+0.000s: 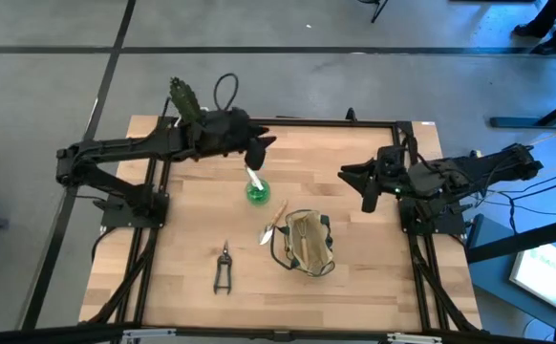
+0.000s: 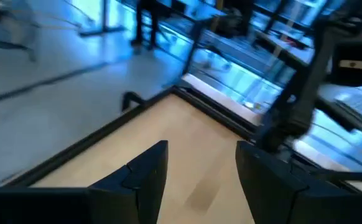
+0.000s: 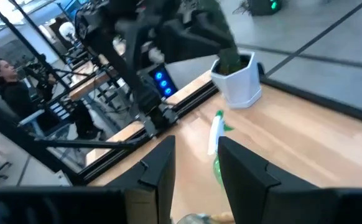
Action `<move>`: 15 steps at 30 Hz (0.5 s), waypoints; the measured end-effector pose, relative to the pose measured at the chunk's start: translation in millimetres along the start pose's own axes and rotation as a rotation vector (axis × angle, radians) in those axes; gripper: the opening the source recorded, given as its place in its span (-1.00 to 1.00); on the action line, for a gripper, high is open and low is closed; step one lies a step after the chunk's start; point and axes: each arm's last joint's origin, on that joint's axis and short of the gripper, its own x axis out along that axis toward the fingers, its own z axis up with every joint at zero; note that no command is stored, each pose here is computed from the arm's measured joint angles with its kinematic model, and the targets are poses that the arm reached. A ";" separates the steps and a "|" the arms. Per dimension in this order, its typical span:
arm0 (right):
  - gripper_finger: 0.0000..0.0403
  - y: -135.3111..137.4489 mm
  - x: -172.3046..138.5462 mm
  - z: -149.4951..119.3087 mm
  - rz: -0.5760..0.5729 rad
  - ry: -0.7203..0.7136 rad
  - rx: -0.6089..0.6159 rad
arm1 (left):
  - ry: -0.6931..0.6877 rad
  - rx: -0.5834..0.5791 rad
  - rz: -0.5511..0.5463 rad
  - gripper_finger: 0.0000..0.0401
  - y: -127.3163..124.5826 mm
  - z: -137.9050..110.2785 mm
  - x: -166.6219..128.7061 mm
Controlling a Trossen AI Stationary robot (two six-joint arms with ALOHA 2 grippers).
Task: Pick & Place Garden tools in Gardening bag
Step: Put the green spray bottle into the light brown gardening bag
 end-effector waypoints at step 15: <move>-0.38 5.0 3.5 -5.8 0.114 0.111 0.010 | 0.422 0.252 -0.452 -0.08 32.2 -30.6 30.3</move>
